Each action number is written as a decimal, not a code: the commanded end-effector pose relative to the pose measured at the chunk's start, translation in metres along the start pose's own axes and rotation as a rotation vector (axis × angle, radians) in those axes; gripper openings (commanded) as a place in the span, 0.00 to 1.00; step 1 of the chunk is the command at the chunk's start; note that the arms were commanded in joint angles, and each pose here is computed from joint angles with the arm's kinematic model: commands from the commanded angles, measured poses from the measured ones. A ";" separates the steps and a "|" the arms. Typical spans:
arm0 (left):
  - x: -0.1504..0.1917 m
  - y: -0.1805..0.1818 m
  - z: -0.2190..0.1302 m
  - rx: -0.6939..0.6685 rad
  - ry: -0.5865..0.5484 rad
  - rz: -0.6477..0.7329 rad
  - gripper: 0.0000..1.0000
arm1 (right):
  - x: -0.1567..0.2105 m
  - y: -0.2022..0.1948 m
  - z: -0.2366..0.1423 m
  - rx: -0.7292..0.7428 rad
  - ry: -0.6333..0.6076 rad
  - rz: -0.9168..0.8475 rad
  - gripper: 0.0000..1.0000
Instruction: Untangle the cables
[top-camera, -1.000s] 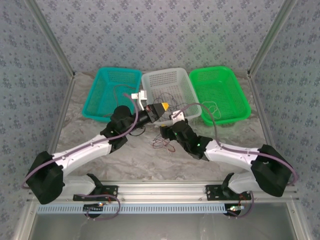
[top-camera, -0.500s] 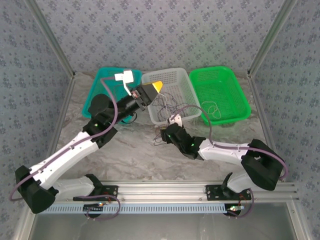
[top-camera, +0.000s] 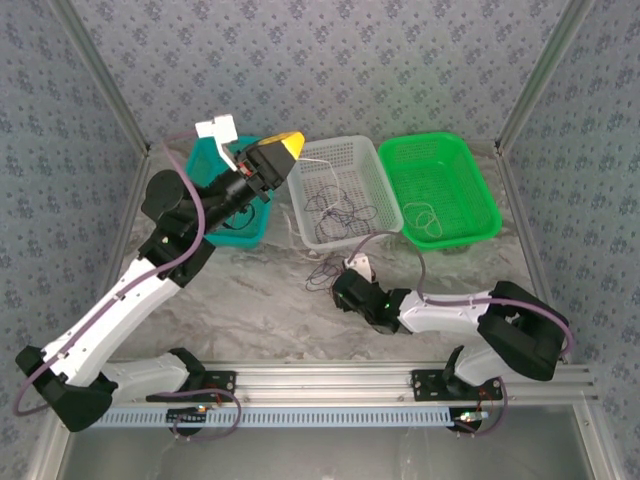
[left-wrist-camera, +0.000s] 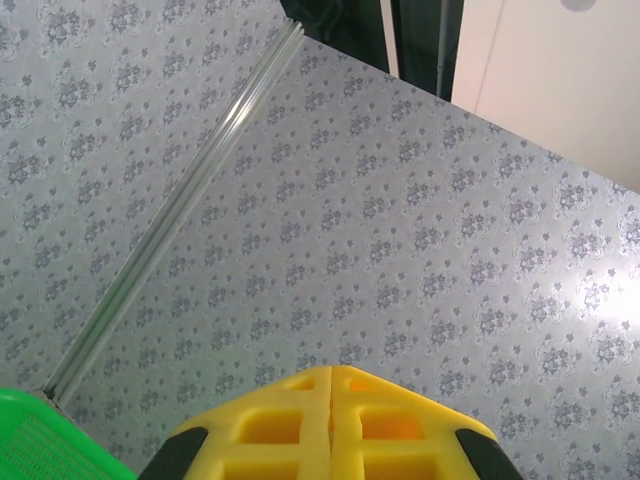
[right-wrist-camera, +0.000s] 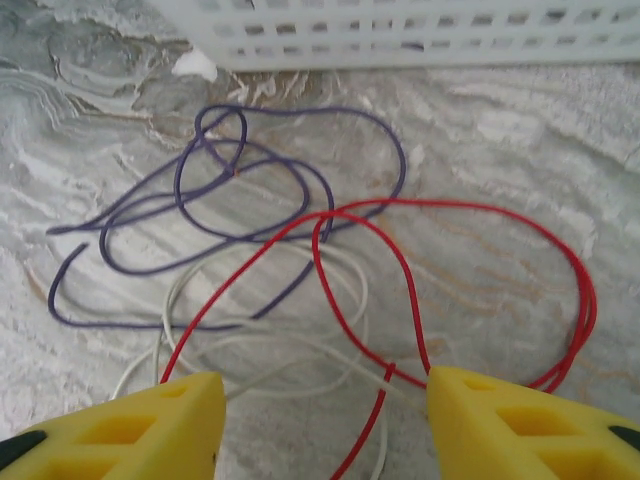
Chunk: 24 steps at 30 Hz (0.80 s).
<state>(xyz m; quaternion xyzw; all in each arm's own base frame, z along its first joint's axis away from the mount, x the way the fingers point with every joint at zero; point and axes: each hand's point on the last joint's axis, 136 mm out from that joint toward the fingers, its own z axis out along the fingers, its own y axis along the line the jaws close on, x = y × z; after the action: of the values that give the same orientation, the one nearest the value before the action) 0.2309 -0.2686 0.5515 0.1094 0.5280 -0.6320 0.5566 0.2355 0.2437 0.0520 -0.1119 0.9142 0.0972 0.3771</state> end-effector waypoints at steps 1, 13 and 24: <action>-0.018 -0.004 -0.003 -0.007 -0.029 0.056 0.00 | 0.002 -0.007 -0.010 0.018 -0.012 0.030 0.61; -0.016 0.018 0.008 -0.060 0.020 0.084 0.00 | -0.058 -0.017 -0.087 -0.074 -0.192 0.027 0.99; 0.009 0.039 0.026 -0.041 0.079 0.018 0.00 | -0.151 -0.022 -0.178 -0.179 -0.478 -0.072 1.00</action>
<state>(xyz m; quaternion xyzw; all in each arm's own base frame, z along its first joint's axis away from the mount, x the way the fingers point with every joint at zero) 0.2768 -0.2846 0.5264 0.1149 0.5785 -0.5949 0.5461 0.2264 0.1938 0.2516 -0.1077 0.8071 0.1983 0.5456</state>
